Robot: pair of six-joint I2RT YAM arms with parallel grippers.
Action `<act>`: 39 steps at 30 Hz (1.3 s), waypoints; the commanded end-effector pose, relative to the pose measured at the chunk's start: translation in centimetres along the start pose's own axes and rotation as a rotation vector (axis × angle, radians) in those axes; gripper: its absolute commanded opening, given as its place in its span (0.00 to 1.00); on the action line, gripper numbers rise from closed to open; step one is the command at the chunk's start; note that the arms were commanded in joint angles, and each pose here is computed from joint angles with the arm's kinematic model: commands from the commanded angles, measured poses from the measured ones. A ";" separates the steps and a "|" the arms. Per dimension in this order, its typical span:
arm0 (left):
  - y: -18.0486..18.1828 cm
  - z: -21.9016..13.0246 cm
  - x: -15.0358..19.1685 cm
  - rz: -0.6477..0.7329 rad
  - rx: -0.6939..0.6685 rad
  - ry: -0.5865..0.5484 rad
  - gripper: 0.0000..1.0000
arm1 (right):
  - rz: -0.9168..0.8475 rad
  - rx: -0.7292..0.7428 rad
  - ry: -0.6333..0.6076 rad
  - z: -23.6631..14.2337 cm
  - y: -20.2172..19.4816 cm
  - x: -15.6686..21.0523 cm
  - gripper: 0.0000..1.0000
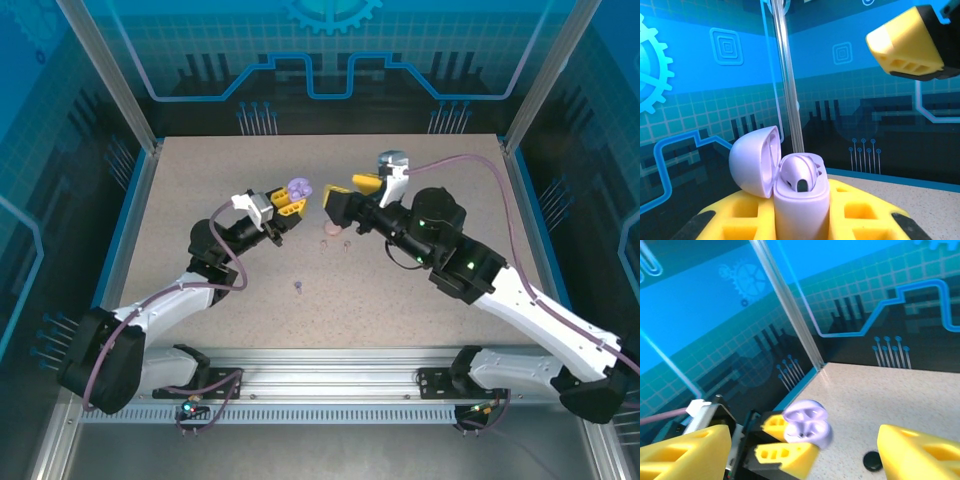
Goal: Insert the wireless bluetooth earbuds into the charging case
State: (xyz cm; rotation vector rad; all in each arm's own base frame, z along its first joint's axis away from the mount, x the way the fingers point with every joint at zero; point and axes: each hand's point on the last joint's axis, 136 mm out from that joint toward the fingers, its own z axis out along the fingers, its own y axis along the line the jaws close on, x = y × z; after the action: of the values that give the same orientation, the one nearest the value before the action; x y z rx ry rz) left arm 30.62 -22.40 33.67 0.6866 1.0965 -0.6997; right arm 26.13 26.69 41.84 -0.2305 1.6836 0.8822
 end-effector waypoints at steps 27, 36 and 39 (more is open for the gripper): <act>4.2 -4.6 -2.3 -0.107 -0.310 -0.082 0.00 | -0.035 0.580 0.823 6.1 -9.5 31.7 0.66; 4.9 -5.2 -3.3 -0.104 -0.332 -0.088 0.00 | -0.064 0.593 0.882 8.1 -8.5 35.1 0.60; 4.8 -5.1 -3.5 -0.106 -0.325 -0.096 0.00 | -0.068 0.590 0.885 8.5 -8.4 35.4 0.60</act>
State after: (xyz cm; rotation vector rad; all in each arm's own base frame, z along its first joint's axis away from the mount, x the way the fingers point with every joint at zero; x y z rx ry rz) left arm 30.91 -15.43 35.05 0.3398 1.1615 -0.6077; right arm 26.23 36.42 5.89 -0.2983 2.6485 0.1986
